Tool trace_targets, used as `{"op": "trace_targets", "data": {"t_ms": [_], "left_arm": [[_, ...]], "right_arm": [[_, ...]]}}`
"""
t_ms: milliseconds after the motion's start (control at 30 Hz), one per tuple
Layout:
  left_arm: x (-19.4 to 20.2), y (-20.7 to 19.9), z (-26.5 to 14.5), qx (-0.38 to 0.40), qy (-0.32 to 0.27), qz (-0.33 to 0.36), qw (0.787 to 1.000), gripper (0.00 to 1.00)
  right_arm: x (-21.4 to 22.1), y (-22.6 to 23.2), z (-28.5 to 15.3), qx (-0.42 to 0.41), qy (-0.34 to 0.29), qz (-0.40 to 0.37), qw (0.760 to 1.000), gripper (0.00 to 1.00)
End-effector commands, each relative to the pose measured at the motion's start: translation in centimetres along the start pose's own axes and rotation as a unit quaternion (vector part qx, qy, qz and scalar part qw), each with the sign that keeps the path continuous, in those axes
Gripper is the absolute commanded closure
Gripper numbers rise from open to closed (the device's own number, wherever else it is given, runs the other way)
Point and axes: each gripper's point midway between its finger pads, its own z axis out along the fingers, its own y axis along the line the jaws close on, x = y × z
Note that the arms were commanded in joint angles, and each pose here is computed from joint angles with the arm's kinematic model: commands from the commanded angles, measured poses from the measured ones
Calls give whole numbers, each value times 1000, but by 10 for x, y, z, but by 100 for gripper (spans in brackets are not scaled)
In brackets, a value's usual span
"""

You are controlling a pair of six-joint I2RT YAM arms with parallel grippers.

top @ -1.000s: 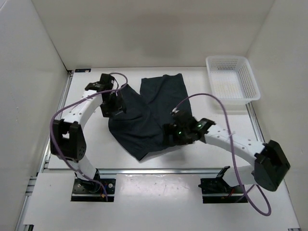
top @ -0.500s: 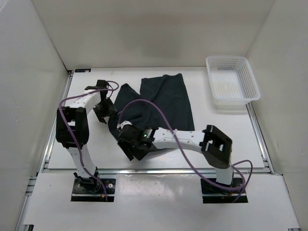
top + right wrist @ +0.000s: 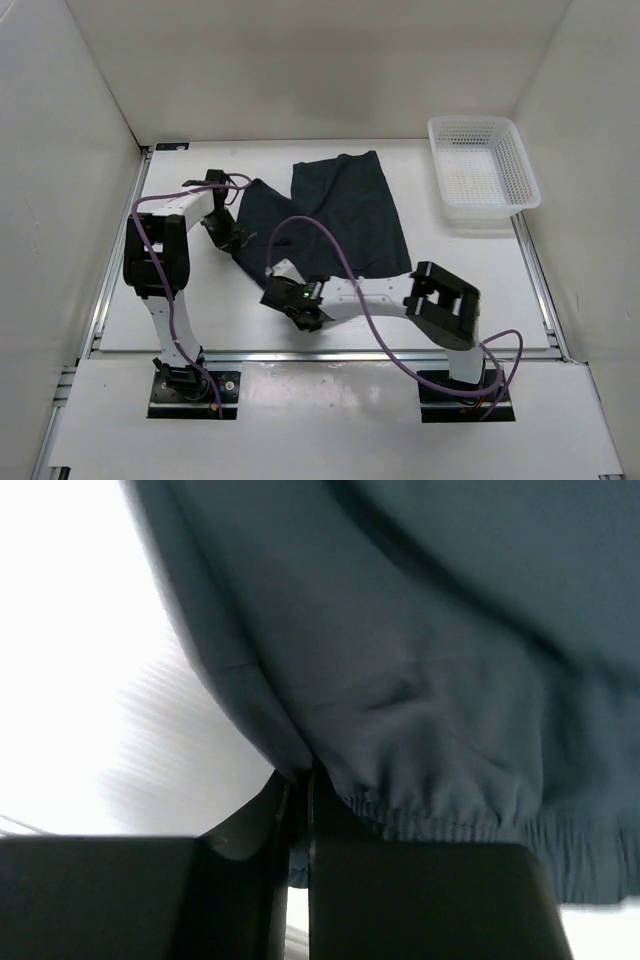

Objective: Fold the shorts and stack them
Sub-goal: Flatten the shorts out

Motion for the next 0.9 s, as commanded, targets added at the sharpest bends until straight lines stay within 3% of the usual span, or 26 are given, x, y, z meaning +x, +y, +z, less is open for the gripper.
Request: {"op": "trace_targets", "data": {"t_ms": [0, 67, 100, 233, 300, 333, 367, 433, 533, 567, 633, 700, 733, 767, 800, 867], "left_arm": [[5, -18, -17, 34, -13, 25, 999, 90], [11, -17, -32, 42, -29, 31, 998, 90], [25, -14, -31, 40, -23, 26, 999, 90], [56, 0, -45, 49, -28, 27, 998, 87], [68, -1, -58, 74, -32, 34, 996, 75], [74, 2, -60, 78, -30, 39, 996, 47], [73, 1, -67, 87, -40, 39, 995, 32], [68, -2, -89, 108, -69, 46, 991, 0], [56, -9, -112, 122, -98, 56, 986, 1], [43, -16, -126, 131, -124, 66, 981, 22], [34, -40, -142, 139, -146, 109, 973, 48], [29, -57, -145, 125, -155, 139, 970, 55], [30, -65, -130, 102, -138, 157, 973, 51], [36, -85, -141, 98, -141, 189, 967, 42], [37, -93, -138, 82, -143, 206, 964, 26], [55, -122, -127, 64, -127, 250, 958, 11]], "right_arm": [[34, -74, -30, 114, 0, 72, 991, 100], [66, -104, -37, 157, 16, 96, 983, 100], [64, -120, -51, 181, -8, 108, 978, 100], [86, -155, -71, 257, -6, 154, 954, 100], [91, -159, -72, 274, -6, 172, 946, 69], [93, -160, -71, 279, 0, 167, 946, 51], [93, -160, -71, 282, 4, 165, 945, 14], [90, -161, -74, 287, -1, 172, 942, 2], [81, -159, -87, 262, -23, 199, 944, 0], [73, -157, -97, 239, -42, 219, 945, 0], [63, -149, -109, 188, -68, 259, 945, 6], [60, -145, -115, 153, -76, 288, 942, 9], [54, -138, -121, 110, -82, 321, 937, 10], [51, -139, -121, 91, -80, 346, 930, 10], [55, -138, -119, 74, -73, 359, 927, 10], [44, -140, -123, 27, -84, 405, 910, 10]]}}
